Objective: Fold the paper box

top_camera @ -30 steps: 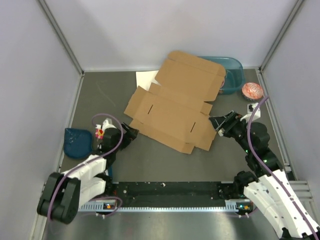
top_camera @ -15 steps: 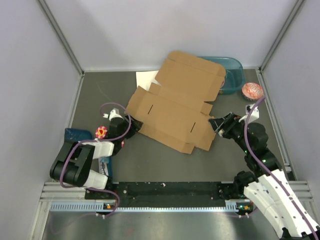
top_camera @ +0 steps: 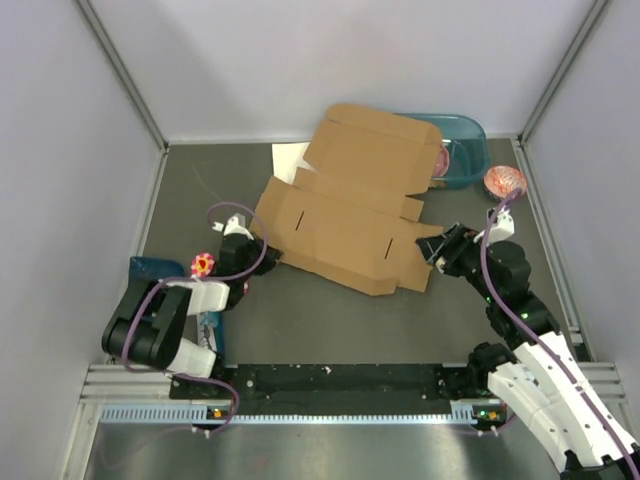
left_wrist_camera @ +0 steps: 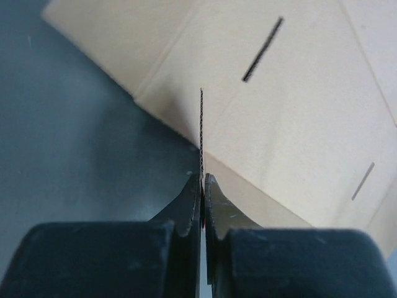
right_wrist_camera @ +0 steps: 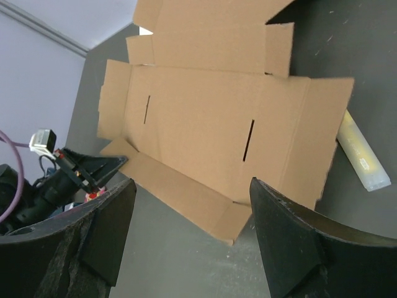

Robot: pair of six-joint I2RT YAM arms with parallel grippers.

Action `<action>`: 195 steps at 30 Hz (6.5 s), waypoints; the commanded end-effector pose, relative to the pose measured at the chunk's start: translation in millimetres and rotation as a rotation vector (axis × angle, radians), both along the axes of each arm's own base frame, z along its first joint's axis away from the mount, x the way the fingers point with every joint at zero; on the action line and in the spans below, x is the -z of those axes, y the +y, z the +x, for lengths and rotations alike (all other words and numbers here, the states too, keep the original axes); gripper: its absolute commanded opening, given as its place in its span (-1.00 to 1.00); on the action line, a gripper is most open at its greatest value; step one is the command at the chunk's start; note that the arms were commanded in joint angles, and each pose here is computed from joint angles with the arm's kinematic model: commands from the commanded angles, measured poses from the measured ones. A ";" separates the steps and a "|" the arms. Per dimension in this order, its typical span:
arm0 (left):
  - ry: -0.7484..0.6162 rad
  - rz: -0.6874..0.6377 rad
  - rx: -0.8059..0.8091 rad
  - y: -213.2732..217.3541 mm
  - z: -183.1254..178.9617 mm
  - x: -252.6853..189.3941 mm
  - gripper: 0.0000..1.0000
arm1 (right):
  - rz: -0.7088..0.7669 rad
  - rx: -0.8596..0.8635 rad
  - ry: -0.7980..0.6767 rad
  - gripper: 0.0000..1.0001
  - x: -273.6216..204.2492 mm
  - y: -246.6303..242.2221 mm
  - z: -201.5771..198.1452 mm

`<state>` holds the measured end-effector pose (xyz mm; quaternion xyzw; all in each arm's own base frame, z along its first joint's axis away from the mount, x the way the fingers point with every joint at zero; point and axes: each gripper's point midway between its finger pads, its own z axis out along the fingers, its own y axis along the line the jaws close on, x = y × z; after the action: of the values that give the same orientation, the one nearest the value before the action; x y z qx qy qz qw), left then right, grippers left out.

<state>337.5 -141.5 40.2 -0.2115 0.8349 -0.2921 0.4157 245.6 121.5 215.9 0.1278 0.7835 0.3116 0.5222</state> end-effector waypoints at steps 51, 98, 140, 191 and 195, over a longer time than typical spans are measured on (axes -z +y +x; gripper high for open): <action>0.012 -0.162 0.055 -41.3 -77.8 -56.8 0.97 | 0.014 -0.317 -0.103 0.43 -95.1 34.2 -50.4; -0.503 0.102 1.130 -120.3 -114.1 -372.2 -1.00 | -0.059 -0.639 -0.513 0.43 -210.0 52.2 -127.4; 0.016 0.630 0.580 -80.0 83.8 -178.9 0.08 | -0.067 -0.728 -0.467 0.48 -163.4 59.5 -140.0; 0.035 -0.399 -0.350 -77.3 -184.3 -25.5 0.82 | -0.056 -0.697 -0.297 0.48 -101.4 72.7 -107.0; 0.017 -0.411 -0.337 -77.2 -180.6 -19.5 0.71 | -0.062 -0.702 -0.285 0.48 -96.6 74.2 -105.2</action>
<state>146.8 -201.7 44.2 -0.3150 0.7911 -0.2806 0.4429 136.5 191.4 310.7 -0.1977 0.7170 0.4615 0.4836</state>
